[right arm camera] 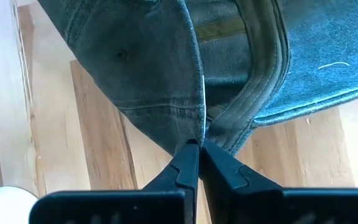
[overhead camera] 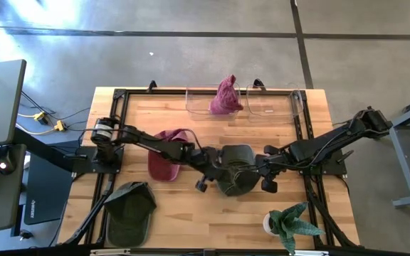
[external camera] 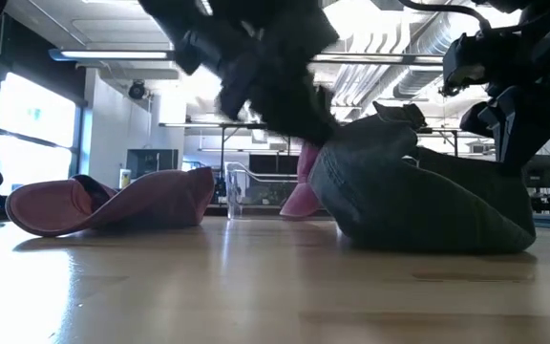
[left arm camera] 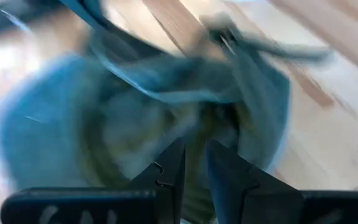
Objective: Pick & Place hat
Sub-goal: Put the top black cap into the right transparent bin
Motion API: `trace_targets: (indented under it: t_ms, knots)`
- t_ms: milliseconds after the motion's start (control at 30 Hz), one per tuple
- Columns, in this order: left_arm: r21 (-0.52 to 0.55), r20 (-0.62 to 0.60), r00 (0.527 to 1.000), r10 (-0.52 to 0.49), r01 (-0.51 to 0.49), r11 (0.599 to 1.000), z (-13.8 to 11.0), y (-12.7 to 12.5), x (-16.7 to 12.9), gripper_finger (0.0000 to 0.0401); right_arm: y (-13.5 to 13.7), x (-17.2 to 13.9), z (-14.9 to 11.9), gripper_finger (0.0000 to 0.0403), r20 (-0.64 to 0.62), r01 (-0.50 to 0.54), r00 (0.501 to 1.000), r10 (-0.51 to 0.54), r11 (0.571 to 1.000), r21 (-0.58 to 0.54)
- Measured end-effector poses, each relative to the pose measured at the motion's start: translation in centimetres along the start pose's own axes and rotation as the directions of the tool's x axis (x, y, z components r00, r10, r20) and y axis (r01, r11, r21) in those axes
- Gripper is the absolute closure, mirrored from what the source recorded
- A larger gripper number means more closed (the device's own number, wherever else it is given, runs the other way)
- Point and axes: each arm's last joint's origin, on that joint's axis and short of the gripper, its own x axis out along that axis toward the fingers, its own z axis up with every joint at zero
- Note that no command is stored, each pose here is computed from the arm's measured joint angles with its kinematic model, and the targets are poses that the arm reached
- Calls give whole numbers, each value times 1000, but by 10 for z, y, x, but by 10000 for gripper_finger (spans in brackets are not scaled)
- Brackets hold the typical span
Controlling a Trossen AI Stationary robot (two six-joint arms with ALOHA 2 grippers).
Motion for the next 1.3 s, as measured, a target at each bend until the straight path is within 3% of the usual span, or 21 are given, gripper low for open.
trace_targets:
  t_ms: [167, 300, 500, 667, 800, 967, 1133, 1300]
  knots:
    - [-30, -148, 987, -68, 64, 997, -23, -7, 11, 342, 0, 0, -4, 391, -36, 10, 999, -9, 1000, 6]
    - [-81, -174, 974, -143, 131, 988, -25, -11, 9, 342, 1, -1, -11, 395, -82, 36, 996, -33, 999, 41]
    - [-129, -125, 982, -143, 127, 984, -12, -9, -5, 342, 1, -2, -16, 395, -118, 65, 991, -57, 995, 71]
    - [-182, -94, 986, -135, 116, 976, -2, -7, -17, 342, -1, -11, -17, 393, -66, 86, 994, -82, 994, 68]
    - [-195, -85, 992, -90, 72, 978, 8, -6, -31, 342, -4, -28, -17, 389, 50, 86, 994, -92, 990, 116]
    - [-182, -153, 988, -6, -23, 983, 6, -8, -32, 342, 3, -48, -17, 340, 233, 19, 972, -32, 998, 60]
    - [-173, -178, 984, 29, -60, 983, 5, -8, -32, 342, 20, -51, -4, 256, 440, 46, 898, -6, 996, -81]
    - [-144, -219, 966, 140, -174, 974, 4, -5, -33, 342, 27, -22, 13, 185, 398, 65, 917, 30, 973, -223]
